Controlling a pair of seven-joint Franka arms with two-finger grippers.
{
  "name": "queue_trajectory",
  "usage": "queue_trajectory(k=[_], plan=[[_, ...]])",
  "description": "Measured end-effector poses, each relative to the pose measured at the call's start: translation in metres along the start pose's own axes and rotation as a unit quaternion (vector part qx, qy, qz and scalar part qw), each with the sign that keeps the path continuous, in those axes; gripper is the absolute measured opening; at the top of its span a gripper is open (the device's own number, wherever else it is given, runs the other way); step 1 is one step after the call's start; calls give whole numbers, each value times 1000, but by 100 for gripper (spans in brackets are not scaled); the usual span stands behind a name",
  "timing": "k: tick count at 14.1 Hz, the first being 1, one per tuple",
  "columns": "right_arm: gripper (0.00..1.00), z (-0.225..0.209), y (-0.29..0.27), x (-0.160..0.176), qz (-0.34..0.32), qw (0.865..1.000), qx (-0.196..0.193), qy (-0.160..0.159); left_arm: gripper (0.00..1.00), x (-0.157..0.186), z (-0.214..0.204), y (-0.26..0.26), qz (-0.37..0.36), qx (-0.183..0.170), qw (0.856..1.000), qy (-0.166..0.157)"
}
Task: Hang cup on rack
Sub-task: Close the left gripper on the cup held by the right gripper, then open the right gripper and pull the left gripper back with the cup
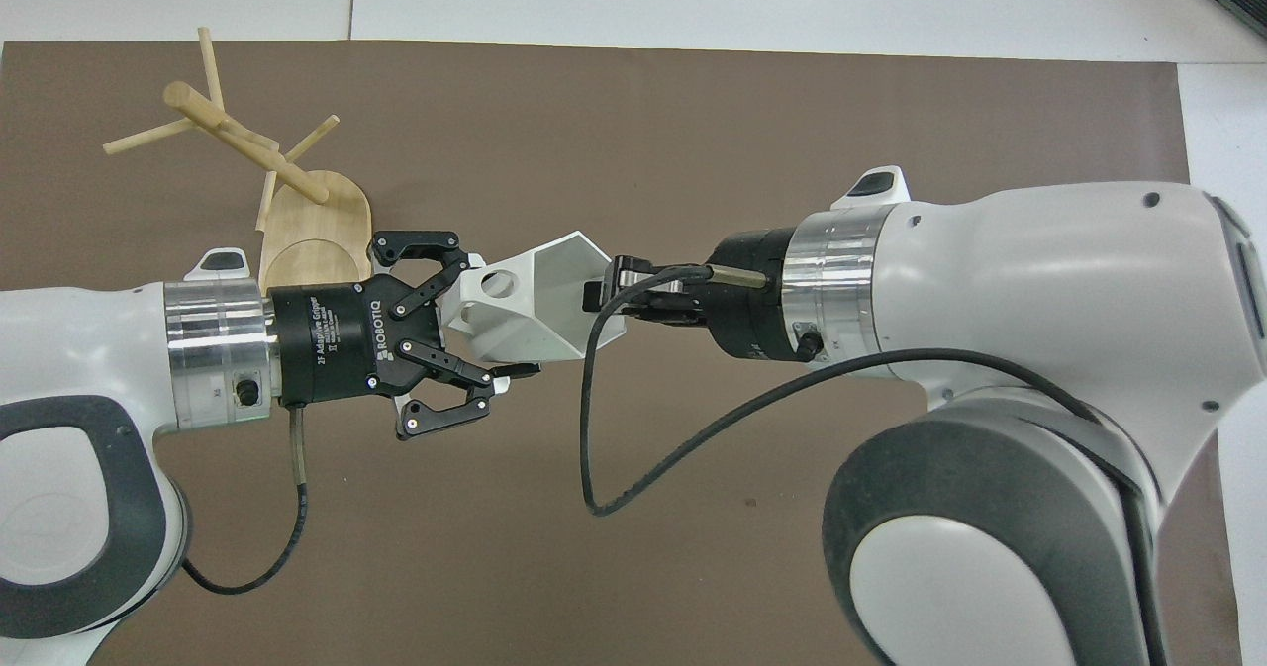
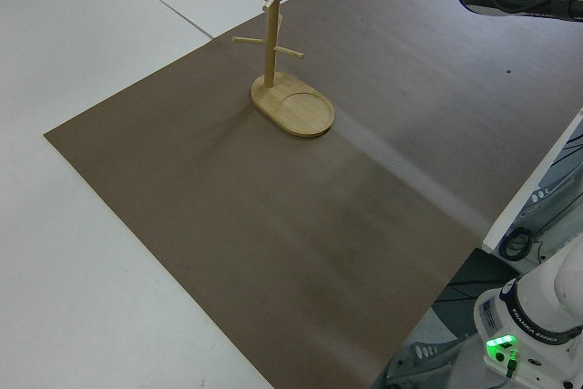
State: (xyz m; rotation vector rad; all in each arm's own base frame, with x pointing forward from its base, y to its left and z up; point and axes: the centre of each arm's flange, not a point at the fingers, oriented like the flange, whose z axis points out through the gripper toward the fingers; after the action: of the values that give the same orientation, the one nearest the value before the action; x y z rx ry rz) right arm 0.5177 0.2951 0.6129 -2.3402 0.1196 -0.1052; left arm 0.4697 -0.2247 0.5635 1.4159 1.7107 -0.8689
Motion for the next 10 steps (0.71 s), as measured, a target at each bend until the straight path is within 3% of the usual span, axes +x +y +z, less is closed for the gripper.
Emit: queue_trajectory(k=[4, 5, 10], plan=[[9, 0, 0, 0, 0, 1000, 0, 0, 73, 1, -1, 1, -4, -1, 1000, 0], [15, 0, 0, 0, 1, 1000, 0, 0, 73, 1, -1, 1, -7, -1, 1000, 0], [68, 0, 0, 0, 1, 1000, 1, 0, 73, 8, -5, 3, -10, 2, 999, 35]])
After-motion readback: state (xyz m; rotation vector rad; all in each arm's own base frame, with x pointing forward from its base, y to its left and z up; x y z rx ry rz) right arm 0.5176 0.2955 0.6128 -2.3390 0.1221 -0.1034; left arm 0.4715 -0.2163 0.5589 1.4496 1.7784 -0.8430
